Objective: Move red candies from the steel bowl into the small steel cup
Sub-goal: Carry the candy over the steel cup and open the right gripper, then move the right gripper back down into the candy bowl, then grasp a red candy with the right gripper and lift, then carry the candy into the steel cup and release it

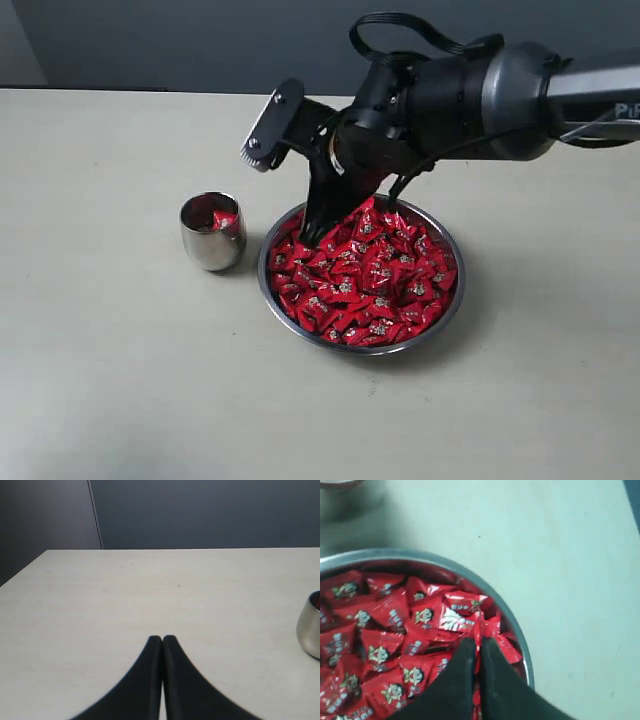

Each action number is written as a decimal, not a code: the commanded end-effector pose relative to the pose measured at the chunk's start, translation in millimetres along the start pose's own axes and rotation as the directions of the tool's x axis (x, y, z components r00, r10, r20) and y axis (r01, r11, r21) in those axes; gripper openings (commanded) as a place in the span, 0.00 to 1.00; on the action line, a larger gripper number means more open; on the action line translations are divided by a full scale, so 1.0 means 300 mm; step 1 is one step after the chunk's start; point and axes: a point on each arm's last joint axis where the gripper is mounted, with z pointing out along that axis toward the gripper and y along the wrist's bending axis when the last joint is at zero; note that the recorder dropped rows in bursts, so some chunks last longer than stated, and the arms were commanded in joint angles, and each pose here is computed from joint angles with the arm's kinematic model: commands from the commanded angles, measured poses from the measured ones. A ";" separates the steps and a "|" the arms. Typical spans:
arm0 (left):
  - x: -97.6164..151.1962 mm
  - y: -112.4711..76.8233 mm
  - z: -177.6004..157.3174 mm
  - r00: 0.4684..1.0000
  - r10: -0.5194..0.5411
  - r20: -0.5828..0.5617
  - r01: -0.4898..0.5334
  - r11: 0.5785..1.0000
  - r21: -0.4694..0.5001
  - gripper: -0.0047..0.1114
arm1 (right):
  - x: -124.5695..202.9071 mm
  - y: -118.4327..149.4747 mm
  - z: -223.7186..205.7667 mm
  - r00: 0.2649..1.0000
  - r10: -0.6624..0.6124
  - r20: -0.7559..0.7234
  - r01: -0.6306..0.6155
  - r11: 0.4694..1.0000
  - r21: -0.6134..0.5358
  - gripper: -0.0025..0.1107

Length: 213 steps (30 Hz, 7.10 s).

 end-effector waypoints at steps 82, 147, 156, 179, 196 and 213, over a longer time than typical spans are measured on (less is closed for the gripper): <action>0.003 0.000 0.000 1.000 -0.002 0.002 0.002 1.000 -0.001 0.04 | 0.072 -0.302 -0.092 0.714 0.669 0.206 -0.642 0.743 -0.188 0.02; 0.003 0.000 0.000 1.000 -0.002 0.002 0.002 1.000 -0.001 0.04 | 0.188 -0.046 0.047 0.930 0.201 -0.306 -0.316 0.864 -0.392 0.24; 0.003 0.000 0.000 1.000 -0.002 0.002 0.002 1.000 -0.001 0.04 | 0.189 -0.031 0.065 0.918 0.229 -0.325 -0.354 0.842 -0.407 0.24; 0.003 0.000 0.000 1.000 -0.002 0.002 0.002 1.000 -0.001 0.04 | 0.206 -0.011 0.106 0.908 0.213 -0.360 -0.360 0.835 -0.416 0.05; 0.003 0.000 0.000 1.000 -0.002 0.002 0.002 1.000 -0.001 0.04 | 0.122 -0.113 0.004 0.908 0.282 -0.310 -0.382 0.861 -0.337 0.01; 0.003 0.000 0.000 1.000 -0.002 0.002 0.002 1.000 -0.001 0.04 | -0.270 -0.114 0.055 0.931 0.364 0.009 -0.312 0.812 -0.493 0.01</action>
